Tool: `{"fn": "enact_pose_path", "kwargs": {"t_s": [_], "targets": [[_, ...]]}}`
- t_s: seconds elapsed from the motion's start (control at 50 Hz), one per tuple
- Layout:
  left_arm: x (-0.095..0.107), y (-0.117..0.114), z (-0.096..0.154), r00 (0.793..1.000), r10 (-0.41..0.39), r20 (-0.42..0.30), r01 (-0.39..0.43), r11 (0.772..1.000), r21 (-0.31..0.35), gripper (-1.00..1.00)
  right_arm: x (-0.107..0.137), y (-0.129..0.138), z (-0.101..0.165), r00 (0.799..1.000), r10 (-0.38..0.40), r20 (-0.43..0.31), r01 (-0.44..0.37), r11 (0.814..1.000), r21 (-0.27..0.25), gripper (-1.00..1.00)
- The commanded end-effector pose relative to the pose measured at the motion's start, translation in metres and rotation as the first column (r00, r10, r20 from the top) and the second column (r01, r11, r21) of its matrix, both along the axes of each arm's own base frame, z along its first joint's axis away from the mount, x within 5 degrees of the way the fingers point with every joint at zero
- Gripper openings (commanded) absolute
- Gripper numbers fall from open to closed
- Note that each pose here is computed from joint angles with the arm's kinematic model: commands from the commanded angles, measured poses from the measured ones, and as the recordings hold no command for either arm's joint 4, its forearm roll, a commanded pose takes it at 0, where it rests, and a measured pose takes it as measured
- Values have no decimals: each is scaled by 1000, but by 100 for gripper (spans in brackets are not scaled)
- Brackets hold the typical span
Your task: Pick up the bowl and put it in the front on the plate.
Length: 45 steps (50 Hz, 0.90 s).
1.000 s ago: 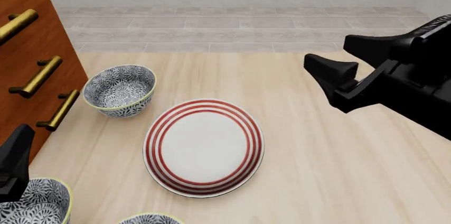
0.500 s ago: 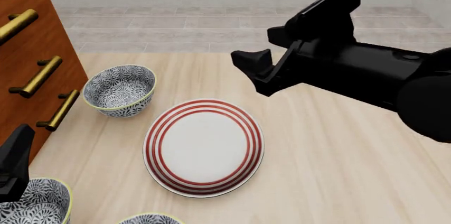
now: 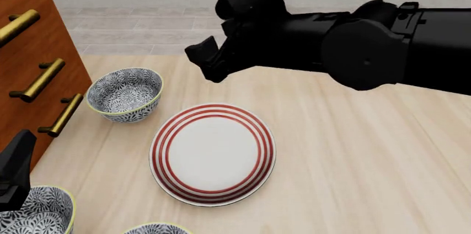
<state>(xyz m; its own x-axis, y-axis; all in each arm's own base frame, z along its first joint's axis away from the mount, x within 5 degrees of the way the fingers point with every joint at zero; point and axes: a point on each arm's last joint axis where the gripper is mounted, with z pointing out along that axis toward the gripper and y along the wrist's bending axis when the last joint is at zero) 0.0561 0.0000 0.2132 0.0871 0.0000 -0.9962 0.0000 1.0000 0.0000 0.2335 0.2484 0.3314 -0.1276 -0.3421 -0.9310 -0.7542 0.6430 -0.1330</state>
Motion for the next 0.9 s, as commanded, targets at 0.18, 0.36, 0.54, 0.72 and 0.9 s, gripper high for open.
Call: {"fn": "enact_pose_path", "kwargs": {"t_s": [0.18, 0.36, 0.54, 0.72, 0.9], "targets": [[0, 0, 0, 1000, 0, 0, 0, 1000, 0, 100, 25, 60, 4, 995, 40, -91, -44, 998, -46, 100], [0, 0, 0, 1000, 0, 0, 0, 1000, 0, 100, 43, 77, 3, 994, 32, -105, -38, 997, -60, 100], [0, 0, 0, 1000, 0, 0, 0, 1000, 0, 100, 68, 95, -14, 991, 6, -135, -15, 998, -68, 100], [0, 0, 0, 1000, 0, 0, 0, 1000, 0, 100, 92, 107, -33, 981, -41, -190, 32, 998, -48, 100], [0, 0, 0, 1000, 0, 0, 0, 1000, 0, 100, 121, 114, -51, 970, -90, -226, 82, 996, -44, 100]]}}
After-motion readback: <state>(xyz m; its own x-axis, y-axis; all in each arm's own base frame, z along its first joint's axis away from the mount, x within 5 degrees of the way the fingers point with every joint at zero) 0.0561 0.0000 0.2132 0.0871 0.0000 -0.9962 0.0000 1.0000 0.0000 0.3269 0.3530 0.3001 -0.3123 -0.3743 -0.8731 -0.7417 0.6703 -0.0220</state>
